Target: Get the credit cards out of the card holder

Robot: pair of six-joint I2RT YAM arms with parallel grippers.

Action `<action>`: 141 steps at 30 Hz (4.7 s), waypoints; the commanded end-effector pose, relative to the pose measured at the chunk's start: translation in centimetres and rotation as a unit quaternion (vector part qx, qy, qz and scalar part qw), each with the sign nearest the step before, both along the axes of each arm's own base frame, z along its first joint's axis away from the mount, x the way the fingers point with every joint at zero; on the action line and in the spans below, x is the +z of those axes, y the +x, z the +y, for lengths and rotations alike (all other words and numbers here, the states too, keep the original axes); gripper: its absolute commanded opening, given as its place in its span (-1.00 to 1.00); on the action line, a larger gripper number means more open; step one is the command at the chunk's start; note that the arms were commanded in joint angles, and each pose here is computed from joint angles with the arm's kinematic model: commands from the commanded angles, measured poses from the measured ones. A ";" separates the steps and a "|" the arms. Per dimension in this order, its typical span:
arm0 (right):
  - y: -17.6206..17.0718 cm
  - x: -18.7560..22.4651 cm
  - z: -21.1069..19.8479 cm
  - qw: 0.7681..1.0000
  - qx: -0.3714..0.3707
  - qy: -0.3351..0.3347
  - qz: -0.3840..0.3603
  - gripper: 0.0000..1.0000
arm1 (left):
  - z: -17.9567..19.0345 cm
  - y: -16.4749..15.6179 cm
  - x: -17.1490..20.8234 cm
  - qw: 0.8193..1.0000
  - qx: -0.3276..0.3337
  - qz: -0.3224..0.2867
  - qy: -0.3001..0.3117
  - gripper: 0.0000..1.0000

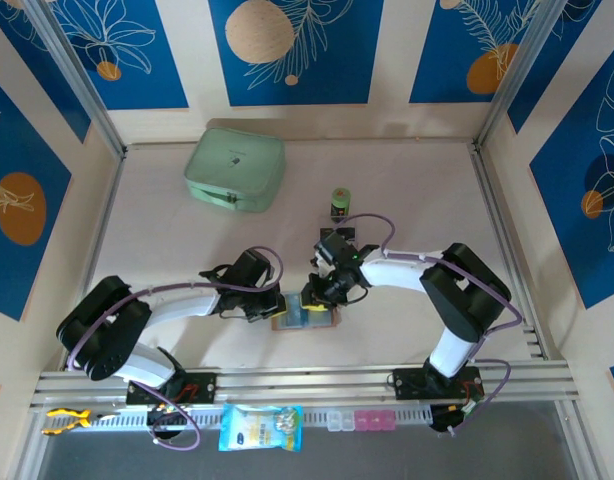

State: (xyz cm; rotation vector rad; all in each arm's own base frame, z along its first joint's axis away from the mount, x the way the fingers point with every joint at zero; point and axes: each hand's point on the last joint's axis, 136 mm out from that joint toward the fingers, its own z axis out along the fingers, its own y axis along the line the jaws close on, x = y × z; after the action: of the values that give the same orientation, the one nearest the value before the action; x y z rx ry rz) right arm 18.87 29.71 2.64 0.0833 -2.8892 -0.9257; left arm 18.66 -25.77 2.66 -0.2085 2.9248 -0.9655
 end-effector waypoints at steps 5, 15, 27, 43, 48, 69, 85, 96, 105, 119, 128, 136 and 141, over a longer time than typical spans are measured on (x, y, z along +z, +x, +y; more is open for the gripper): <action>-1.0 0.1 1.1 0.999 -0.002 0.035 0.021 -0.57 | 1.1 -0.7 -1.1 0.999 0.001 0.016 0.038 -0.92; -1.0 1.1 1.0 0.999 -0.006 0.051 0.011 -0.83 | 1.2 -0.6 -1.1 0.999 0.004 0.016 0.040 -0.92; -0.9 2.1 -2.0 1.000 -0.014 0.018 -0.012 -0.94 | 1.2 -0.6 -1.1 0.999 0.007 0.016 0.039 -0.91; 1.8 7.2 -3.8 0.994 0.035 0.020 -0.103 -1.00 | 0.7 -0.2 -0.1 1.000 0.003 0.005 0.027 -0.89; 2.7 7.9 -5.1 0.974 0.148 -0.026 -0.169 -1.00 | 0.6 -0.1 0.4 1.000 0.001 -0.001 0.023 -0.88; 12.0 13.4 -8.5 0.771 0.500 -0.101 -0.381 -1.00 | 1.4 0.0 1.6 0.999 0.008 -0.026 0.024 -0.82; 18.7 12.3 -10.1 0.770 0.505 -0.101 -0.376 -1.00 | 1.8 0.6 1.5 0.999 0.010 -0.019 0.032 -0.80; 20.9 12.4 -9.9 0.766 0.504 -0.093 -0.388 -1.00 | 2.0 0.9 1.5 0.999 0.014 -0.016 0.034 -0.80; 21.7 10.8 -10.0 0.762 0.513 -0.089 -0.384 -1.00 | 2.3 0.9 1.5 0.999 0.018 -0.013 0.037 -0.81; 21.4 8.4 -10.8 0.770 0.508 -0.096 -0.375 -0.68 | 2.8 0.6 1.5 0.999 0.022 -0.013 0.038 -0.81; 23.7 10.9 -11.1 0.755 0.473 -0.146 -0.431 -0.51 | 2.7 0.7 1.3 0.999 0.024 -0.013 0.034 -0.81; 23.0 11.0 -9.6 0.776 0.442 -0.127 -0.431 -0.77 | 2.5 0.7 1.2 0.999 0.026 -0.013 0.025 -0.80; 21.3 11.5 -8.1 0.816 0.391 -0.095 -0.414 -0.89 | 2.5 0.8 1.2 0.999 0.026 -0.016 0.027 -0.81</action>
State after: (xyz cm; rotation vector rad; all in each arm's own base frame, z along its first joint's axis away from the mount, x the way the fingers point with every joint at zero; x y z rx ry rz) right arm 41.83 20.03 12.41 2.0170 -2.9408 -0.3019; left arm 19.39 -23.54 3.88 -0.2557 2.9017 -0.8674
